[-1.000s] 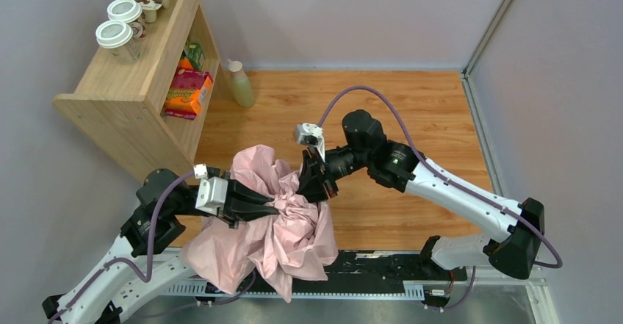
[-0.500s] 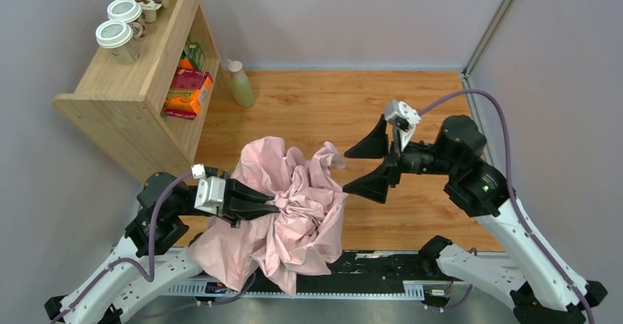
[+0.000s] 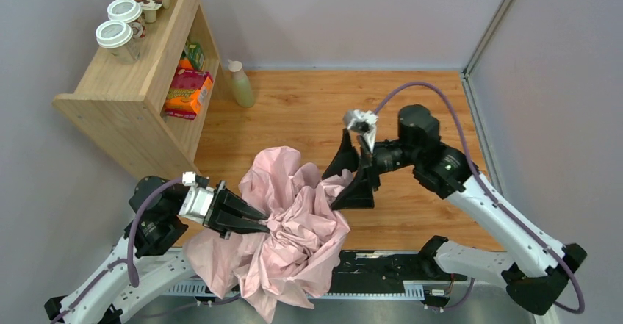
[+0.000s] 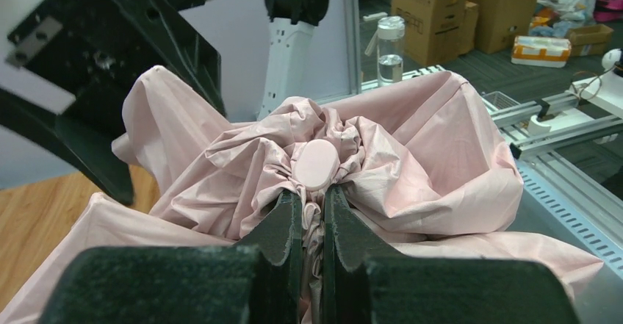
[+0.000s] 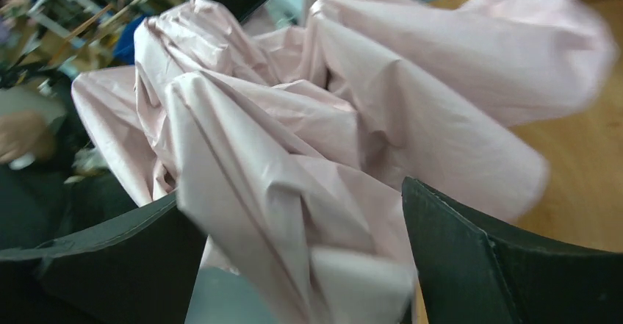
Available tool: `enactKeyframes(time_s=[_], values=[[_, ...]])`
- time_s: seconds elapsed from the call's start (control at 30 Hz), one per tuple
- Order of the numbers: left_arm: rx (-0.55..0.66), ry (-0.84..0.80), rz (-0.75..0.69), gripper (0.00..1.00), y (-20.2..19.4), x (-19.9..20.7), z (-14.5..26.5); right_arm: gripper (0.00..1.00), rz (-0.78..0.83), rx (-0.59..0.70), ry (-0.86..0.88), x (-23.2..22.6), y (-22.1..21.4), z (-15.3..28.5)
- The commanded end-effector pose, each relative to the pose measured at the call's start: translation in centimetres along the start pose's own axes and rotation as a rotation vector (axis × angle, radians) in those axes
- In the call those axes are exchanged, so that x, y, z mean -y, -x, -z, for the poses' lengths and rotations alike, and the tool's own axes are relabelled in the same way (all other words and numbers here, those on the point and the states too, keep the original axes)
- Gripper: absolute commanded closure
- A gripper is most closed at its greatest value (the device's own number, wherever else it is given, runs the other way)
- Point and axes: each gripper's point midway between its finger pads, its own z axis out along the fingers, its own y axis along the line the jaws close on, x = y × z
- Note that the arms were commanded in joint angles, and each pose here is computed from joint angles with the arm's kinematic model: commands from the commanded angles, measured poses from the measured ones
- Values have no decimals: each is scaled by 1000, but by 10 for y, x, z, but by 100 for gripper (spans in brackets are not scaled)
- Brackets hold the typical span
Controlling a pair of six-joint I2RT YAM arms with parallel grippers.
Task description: Put away the umbrella
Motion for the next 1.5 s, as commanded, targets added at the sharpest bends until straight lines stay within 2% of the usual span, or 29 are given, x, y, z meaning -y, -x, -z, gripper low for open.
enactKeyframes(time_s=[0.0, 0.1, 0.33, 0.57, 0.77, 0.97, 1.07, 1.27, 1.3, 1.37, 1.47], values=[[91, -98, -122, 100, 38, 15, -3, 0, 61, -78, 290, -55, -7, -25], [104, -137, -118, 100, 41, 16, -7, 0, 73, -73, 299, -54, -6, -46], [112, -165, -113, 100, 39, 9, -14, 0, 71, -78, 463, -79, -1, -75], [78, -104, -122, 100, 32, -13, -20, 0, 70, -114, 606, -109, -5, -85], [39, -65, -148, 100, 27, -20, -19, 0, 64, -77, 640, -129, -4, -63], [73, -1, -178, 100, 31, -39, -25, 0, 3, -69, 583, -122, -3, -89], [71, 27, -174, 100, 30, -51, -28, 0, -30, -28, 514, -109, 5, -107], [97, 96, -201, 100, 32, -61, -26, 0, -15, -9, 404, -90, 3, -113], [108, 121, -203, 100, 35, -63, -24, 0, 2, -3, 322, -79, 4, -110], [126, 208, -189, 100, 38, -72, -19, 0, 28, 33, 37, -36, 11, -99], [110, 337, -137, 100, 29, -86, -7, 0, 30, 114, -364, 26, 21, -53]])
